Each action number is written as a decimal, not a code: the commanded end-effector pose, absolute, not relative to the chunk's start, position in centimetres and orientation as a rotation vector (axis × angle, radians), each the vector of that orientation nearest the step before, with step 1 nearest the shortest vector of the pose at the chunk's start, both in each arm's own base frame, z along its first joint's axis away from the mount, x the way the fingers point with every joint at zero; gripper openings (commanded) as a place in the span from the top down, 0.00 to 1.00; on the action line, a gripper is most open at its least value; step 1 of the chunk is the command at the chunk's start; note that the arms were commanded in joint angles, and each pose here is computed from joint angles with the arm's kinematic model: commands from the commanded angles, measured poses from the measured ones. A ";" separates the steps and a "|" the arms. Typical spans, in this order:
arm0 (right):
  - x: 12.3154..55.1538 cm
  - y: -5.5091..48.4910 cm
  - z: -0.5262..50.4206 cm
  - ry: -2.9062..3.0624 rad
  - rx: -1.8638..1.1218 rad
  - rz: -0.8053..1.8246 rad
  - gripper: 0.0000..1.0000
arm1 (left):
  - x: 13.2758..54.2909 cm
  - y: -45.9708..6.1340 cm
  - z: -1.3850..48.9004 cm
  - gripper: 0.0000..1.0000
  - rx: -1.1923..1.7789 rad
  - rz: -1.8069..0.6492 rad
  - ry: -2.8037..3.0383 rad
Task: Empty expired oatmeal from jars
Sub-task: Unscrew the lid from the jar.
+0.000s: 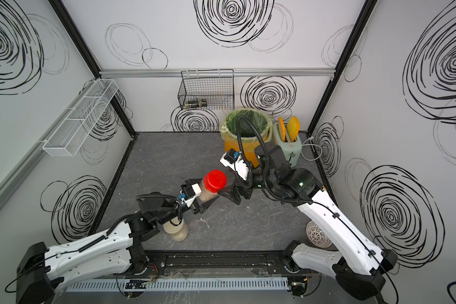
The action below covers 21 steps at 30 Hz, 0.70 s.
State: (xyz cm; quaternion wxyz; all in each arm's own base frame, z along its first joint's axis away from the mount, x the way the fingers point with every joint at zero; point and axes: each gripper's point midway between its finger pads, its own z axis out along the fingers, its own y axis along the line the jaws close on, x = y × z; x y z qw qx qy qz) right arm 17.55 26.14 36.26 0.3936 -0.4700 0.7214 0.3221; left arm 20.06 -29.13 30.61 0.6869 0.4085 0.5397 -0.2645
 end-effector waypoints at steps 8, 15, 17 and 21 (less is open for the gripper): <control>19.3 24.3 42.0 2.058 -0.470 1.070 0.02 | 23.4 -27.6 31.9 0.32 0.766 -0.381 1.181; 21.1 25.7 40.7 2.162 -0.413 1.034 0.03 | 24.0 -28.2 32.0 0.32 0.754 -0.351 1.178; 21.1 26.5 40.1 2.181 -0.443 1.032 0.03 | 23.8 -28.3 31.9 0.32 0.756 -0.352 1.177; 21.1 27.8 38.6 2.209 -0.494 1.003 0.00 | 23.7 -28.2 31.9 0.31 0.755 -0.351 1.176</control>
